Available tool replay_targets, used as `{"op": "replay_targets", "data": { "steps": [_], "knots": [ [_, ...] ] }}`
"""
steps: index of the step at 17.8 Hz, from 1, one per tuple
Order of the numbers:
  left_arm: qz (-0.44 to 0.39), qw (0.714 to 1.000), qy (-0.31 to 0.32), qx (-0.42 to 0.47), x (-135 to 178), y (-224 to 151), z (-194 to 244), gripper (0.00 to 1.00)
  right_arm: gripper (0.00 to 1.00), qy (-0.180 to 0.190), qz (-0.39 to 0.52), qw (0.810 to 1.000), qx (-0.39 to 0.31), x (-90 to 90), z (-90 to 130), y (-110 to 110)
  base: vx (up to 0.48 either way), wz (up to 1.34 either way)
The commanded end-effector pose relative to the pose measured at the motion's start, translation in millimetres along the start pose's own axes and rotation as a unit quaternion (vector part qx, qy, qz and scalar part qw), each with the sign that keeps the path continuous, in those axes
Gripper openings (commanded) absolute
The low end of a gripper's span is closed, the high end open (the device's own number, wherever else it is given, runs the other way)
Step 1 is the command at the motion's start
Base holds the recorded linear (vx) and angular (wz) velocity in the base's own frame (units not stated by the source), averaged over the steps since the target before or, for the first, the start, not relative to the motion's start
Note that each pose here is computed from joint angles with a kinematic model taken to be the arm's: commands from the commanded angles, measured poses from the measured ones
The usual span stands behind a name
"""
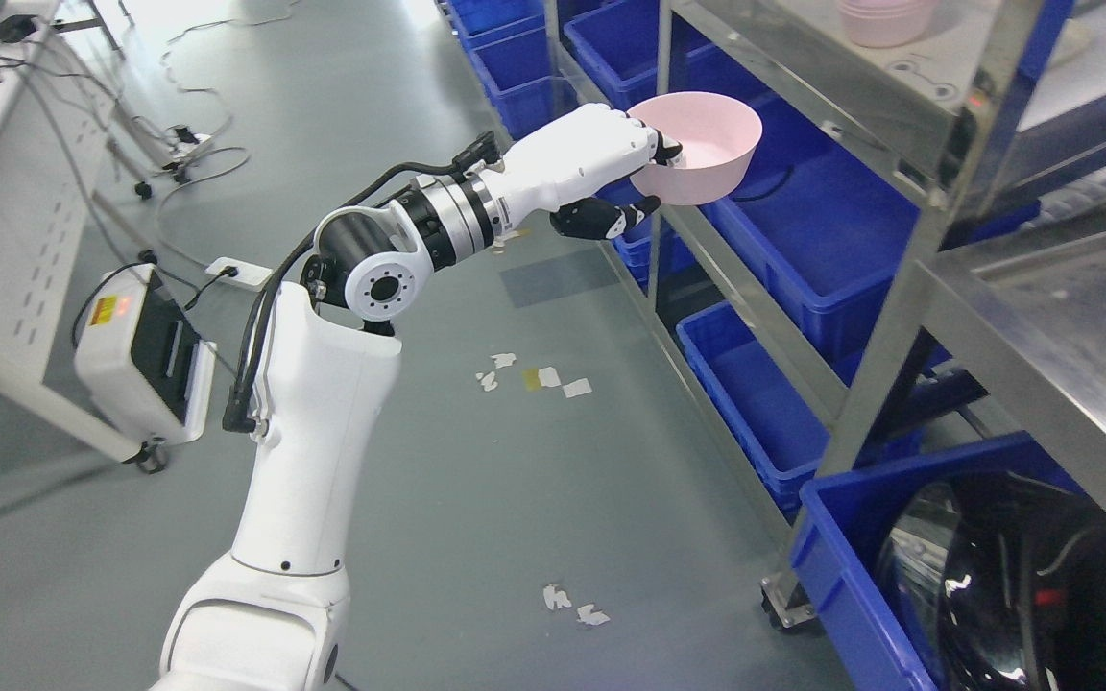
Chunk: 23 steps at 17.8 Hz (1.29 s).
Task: Stack pink IKEA bowl on shelf middle layer
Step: 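Hold the pink bowl raised in the left hand while the robot turns and drives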
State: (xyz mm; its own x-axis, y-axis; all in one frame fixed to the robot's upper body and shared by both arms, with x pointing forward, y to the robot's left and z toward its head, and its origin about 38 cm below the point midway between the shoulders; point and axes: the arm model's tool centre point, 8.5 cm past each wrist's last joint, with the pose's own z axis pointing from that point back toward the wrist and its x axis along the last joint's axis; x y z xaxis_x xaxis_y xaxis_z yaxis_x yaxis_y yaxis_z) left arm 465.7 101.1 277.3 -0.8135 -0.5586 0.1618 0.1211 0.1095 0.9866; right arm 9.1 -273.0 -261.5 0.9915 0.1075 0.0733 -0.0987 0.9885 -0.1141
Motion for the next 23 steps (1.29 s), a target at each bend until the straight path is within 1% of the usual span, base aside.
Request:
{"op": "replay_targets", "data": {
  "steps": [1,6,12,19,23],
  "knots": [
    [-0.005,1.0,0.013,0.005,-6,4,10,0.06,1.0,0.003,0.001,1.0,-0.007,-8.9,0,-10,0.03,0.66],
    [0.007,1.0,0.024,0.009,-12,-3,19,0.06,1.0,0.003,0.001,1.0,-0.007,-8.9,0,-10,0.045,0.73],
    [0.007,1.0,0.02,0.005,-9,-6,17,0.06,1.0,0.003,0.001,1.0,-0.007,-8.9,0,-10,0.061,0.56],
    [0.006,1.0,0.009,0.002,-4,-17,21,0.06,1.0,0.003,0.001,1.0,-0.007,-8.9,0,-10,0.021,0.08],
    [0.005,1.0,0.009,0.003,-4,-16,21,0.06,1.0,0.003,0.001,1.0,-0.007,-8.9,0,-10,0.036,-0.03]
  ]
}}
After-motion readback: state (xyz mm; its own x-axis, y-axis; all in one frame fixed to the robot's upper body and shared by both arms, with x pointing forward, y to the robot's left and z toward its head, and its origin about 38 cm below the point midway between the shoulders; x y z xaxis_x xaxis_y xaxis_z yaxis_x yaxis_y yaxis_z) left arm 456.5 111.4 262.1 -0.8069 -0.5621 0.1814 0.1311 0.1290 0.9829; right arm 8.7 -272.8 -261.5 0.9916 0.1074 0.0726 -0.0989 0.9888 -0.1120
